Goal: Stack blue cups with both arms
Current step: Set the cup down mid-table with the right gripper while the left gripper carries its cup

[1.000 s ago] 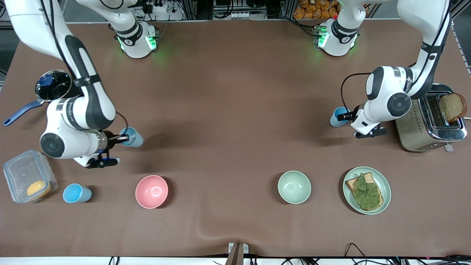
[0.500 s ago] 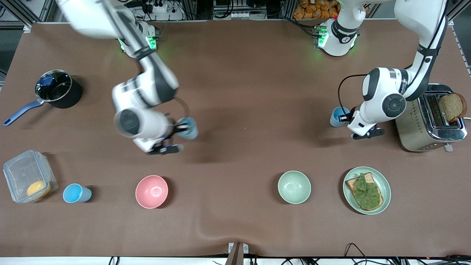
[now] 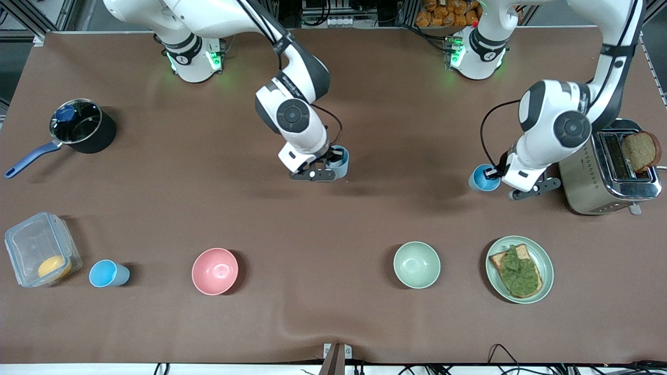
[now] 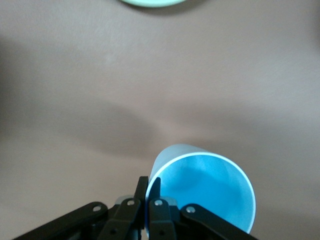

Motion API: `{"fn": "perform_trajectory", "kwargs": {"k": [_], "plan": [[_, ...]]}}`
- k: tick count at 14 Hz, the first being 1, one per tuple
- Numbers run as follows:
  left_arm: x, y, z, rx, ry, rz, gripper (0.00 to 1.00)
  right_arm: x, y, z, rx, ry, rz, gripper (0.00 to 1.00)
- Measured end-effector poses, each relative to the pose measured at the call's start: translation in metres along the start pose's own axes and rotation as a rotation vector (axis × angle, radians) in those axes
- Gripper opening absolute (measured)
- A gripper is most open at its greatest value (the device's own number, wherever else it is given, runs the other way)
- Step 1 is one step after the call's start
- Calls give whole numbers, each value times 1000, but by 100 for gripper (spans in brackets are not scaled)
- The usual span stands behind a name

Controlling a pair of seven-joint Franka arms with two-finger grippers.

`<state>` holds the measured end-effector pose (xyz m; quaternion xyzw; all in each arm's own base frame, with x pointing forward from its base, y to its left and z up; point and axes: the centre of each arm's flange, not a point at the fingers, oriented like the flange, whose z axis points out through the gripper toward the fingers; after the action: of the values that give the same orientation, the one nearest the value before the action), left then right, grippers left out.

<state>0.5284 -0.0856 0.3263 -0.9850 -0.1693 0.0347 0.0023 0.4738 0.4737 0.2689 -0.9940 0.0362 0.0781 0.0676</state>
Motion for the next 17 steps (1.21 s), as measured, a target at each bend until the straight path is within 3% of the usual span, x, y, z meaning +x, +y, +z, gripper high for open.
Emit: {"fn": "perform_trajectory", "kwargs": {"k": [6, 7, 15, 16, 17], "plan": [[0, 32, -50, -49, 13, -89, 3, 6, 11, 33, -37, -32, 17, 4], [0, 34, -50, -50, 13, -95, 3, 8, 12, 35, -39, -32, 20, 9], [-26, 81, -57, -67, 14, -156, 3, 17, 0, 7, -29, -29, 14, 93], [-32, 94, -59, -73, 14, -168, 3, 20, -1, -7, -42, -48, 17, 100], [-40, 108, -60, -79, 12, -179, 3, 28, 2, -27, -54, -68, 25, 100]]}}
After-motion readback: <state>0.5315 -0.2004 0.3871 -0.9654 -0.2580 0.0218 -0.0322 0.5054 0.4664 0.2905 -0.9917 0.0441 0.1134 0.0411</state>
